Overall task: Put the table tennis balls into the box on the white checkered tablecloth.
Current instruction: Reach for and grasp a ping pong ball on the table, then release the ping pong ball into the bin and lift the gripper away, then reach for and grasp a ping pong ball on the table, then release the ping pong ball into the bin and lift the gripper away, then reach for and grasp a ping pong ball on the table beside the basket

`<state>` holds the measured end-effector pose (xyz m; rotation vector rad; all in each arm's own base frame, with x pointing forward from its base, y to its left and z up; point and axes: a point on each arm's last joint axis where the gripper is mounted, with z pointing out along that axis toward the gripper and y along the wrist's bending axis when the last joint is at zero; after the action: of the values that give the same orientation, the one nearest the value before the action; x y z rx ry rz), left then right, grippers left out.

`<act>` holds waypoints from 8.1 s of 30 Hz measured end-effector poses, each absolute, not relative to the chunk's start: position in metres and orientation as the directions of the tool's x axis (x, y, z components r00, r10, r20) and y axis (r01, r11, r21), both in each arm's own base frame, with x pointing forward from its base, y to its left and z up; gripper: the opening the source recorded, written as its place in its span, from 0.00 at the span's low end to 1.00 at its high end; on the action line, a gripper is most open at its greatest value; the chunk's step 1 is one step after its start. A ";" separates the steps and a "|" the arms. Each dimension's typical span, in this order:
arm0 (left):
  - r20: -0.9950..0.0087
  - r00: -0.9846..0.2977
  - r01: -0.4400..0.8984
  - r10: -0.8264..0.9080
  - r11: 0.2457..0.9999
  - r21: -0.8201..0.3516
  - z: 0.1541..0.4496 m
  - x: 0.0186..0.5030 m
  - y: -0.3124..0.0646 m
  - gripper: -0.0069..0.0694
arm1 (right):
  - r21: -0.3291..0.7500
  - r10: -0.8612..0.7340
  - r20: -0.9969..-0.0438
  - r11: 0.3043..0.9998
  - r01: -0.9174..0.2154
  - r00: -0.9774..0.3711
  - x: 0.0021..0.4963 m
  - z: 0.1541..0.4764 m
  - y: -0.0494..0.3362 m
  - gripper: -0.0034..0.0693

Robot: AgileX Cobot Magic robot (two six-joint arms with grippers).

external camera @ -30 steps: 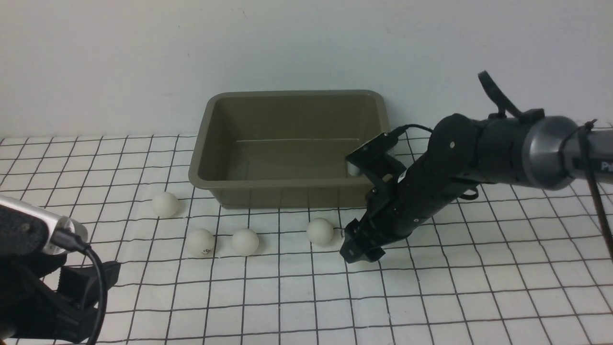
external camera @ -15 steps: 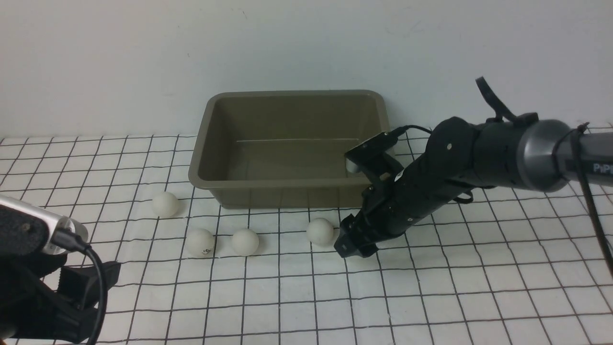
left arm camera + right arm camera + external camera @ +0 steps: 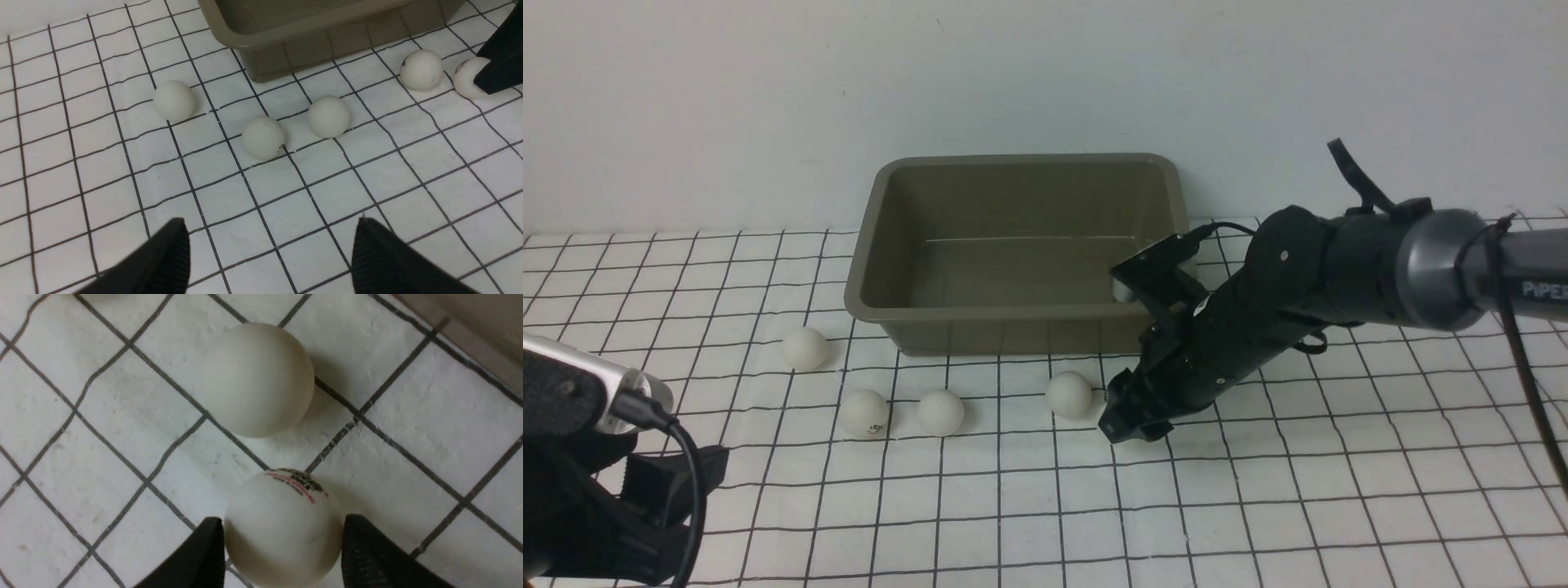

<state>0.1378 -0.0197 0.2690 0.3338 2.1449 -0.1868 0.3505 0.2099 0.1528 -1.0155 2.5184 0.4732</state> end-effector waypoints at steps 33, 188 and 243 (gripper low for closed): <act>-0.829 -0.534 0.307 0.167 0.952 -0.007 0.269 0.138 -0.020 0.72 | -0.037 -0.546 -0.706 0.666 -0.745 -0.452 0.361 0.258 0.205 0.51; -0.839 -0.506 0.344 0.199 0.939 0.015 0.270 0.138 -0.022 0.72 | 0.066 -0.423 -0.647 0.798 -0.599 -0.634 0.330 0.137 0.276 0.52; -0.847 -0.494 0.451 0.198 0.891 -0.054 0.276 0.140 -0.033 0.72 | -0.433 -0.608 -0.740 0.757 -0.489 -0.286 0.366 0.336 0.171 0.66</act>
<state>0.1405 -0.0330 0.2765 0.4674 2.0955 -0.3334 0.3657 0.1706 0.3358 -0.8337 1.9425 -0.1482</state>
